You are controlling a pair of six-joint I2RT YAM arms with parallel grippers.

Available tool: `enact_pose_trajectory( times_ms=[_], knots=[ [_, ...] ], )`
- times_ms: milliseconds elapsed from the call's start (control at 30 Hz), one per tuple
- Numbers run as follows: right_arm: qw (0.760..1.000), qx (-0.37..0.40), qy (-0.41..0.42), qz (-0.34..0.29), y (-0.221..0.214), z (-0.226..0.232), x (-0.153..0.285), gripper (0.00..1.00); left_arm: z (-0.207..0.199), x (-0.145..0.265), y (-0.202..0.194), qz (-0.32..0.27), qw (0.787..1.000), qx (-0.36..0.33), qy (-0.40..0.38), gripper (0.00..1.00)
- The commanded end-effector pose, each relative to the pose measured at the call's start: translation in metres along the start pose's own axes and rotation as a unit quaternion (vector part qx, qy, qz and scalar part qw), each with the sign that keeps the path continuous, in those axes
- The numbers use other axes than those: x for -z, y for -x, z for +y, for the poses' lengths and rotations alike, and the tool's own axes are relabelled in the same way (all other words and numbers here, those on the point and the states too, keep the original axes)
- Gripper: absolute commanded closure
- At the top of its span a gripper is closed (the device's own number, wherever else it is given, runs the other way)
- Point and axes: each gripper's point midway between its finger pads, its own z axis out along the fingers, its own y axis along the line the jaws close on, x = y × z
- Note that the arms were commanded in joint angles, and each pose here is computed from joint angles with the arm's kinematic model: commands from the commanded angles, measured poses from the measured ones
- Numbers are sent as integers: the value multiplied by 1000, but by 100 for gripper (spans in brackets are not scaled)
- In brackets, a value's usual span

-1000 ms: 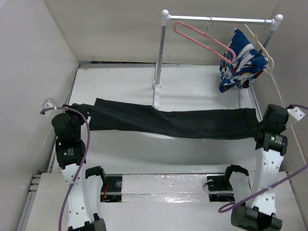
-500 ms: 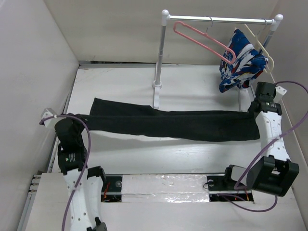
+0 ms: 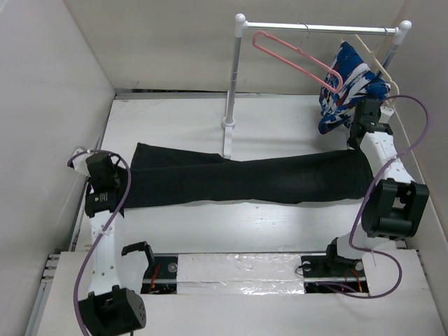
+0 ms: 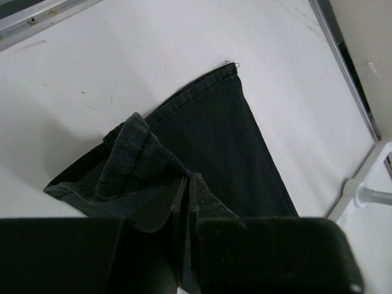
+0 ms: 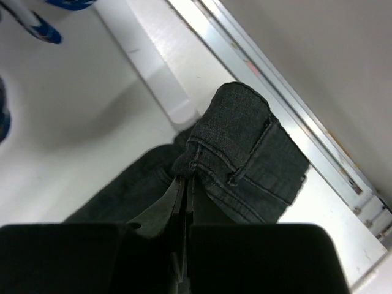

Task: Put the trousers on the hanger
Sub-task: Fold the trousers at the center of the board.

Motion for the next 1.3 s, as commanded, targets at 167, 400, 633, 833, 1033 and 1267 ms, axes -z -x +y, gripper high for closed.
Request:
enact_pose_trajectory(
  times_ms=[167,400,633,833,1033,1267],
  knots=[
    [997,-30,-2,-75,56,26,-12,100,-28,-53,42,-35,999,4,28,100],
    [998,-22,4,-60,46,40,-34,100,-56,-113,25,-5,992,-78,101,100],
    [998,-21,2,-53,48,47,-50,99,-85,-166,3,21,988,-113,103,100],
    [999,-28,35,-25,36,60,-58,72,-88,-195,-19,60,976,-170,124,78],
    [983,-115,142,-3,25,78,-41,16,-92,-181,-21,61,981,-155,95,45],
    [941,-205,264,-51,-3,74,26,2,-89,-116,-18,56,994,-86,34,37]
  ],
)
